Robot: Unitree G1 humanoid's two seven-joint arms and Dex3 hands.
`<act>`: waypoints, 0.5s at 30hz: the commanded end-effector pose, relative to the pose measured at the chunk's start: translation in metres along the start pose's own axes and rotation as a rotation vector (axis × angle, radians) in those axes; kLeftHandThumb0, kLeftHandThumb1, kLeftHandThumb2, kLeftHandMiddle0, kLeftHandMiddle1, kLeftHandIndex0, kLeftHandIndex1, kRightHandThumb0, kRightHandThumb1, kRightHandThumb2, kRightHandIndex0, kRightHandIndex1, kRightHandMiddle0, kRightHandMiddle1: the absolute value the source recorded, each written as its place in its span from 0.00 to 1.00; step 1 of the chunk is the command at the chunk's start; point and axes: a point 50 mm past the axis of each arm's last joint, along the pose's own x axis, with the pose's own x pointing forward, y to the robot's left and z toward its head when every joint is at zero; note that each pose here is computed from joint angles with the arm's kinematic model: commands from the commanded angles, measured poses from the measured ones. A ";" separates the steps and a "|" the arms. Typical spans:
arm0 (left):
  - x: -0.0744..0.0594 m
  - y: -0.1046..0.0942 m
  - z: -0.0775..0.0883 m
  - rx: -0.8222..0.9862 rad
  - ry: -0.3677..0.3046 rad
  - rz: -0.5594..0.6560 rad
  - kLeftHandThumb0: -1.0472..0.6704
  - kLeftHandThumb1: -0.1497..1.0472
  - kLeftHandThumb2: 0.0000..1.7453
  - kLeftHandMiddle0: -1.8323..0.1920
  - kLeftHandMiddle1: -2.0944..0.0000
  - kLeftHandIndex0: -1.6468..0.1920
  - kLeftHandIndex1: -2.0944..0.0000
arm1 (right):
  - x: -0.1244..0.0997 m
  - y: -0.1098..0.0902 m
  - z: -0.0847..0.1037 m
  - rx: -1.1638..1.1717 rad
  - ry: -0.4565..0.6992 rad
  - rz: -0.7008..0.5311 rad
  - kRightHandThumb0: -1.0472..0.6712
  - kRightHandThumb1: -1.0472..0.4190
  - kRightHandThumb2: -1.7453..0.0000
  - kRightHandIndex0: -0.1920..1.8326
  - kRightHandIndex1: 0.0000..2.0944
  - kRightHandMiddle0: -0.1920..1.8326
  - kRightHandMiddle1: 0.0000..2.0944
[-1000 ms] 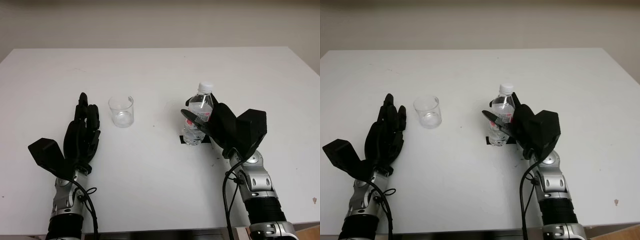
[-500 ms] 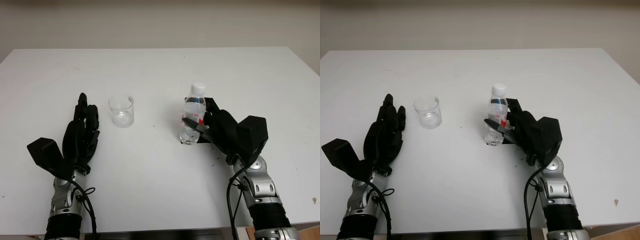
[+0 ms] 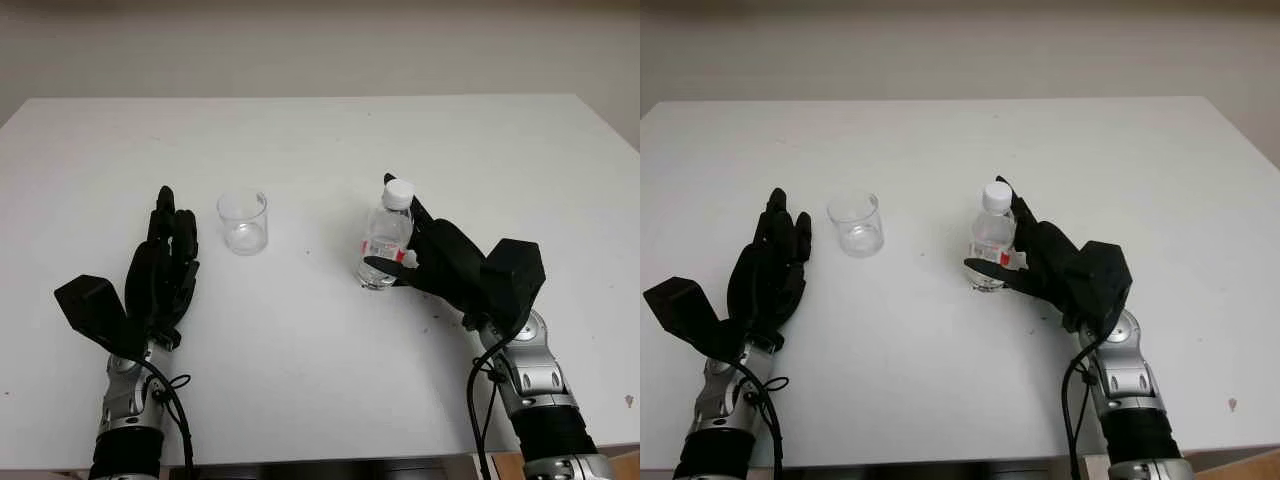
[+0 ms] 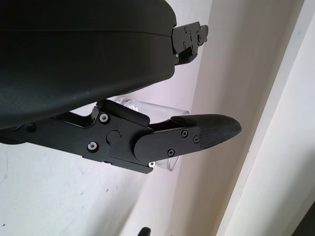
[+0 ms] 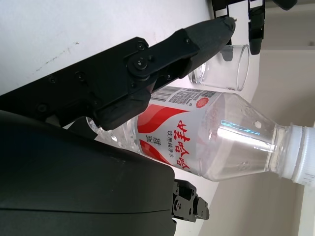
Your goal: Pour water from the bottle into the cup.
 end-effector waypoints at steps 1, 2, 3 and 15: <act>-0.010 0.007 -0.016 -0.020 0.069 0.032 0.21 1.00 0.31 0.98 0.98 0.99 0.97 | -0.002 -0.002 -0.001 -0.019 -0.009 -0.012 0.02 0.09 0.96 0.00 0.00 0.00 0.00; -0.009 0.007 -0.016 -0.020 0.069 0.031 0.21 1.00 0.31 0.98 0.98 0.99 0.97 | -0.002 -0.002 -0.002 -0.026 -0.008 -0.016 0.02 0.09 0.96 0.00 0.00 0.00 0.00; -0.009 0.007 -0.016 -0.022 0.068 0.031 0.21 1.00 0.31 0.98 0.98 0.99 0.97 | -0.003 -0.002 -0.002 -0.031 -0.008 -0.024 0.02 0.08 0.96 0.00 0.00 0.00 0.00; -0.005 0.007 -0.014 -0.016 0.069 0.017 0.21 1.00 0.31 0.98 0.98 0.99 0.98 | -0.010 0.010 -0.015 -0.097 -0.039 -0.184 0.00 0.07 0.97 0.00 0.00 0.00 0.00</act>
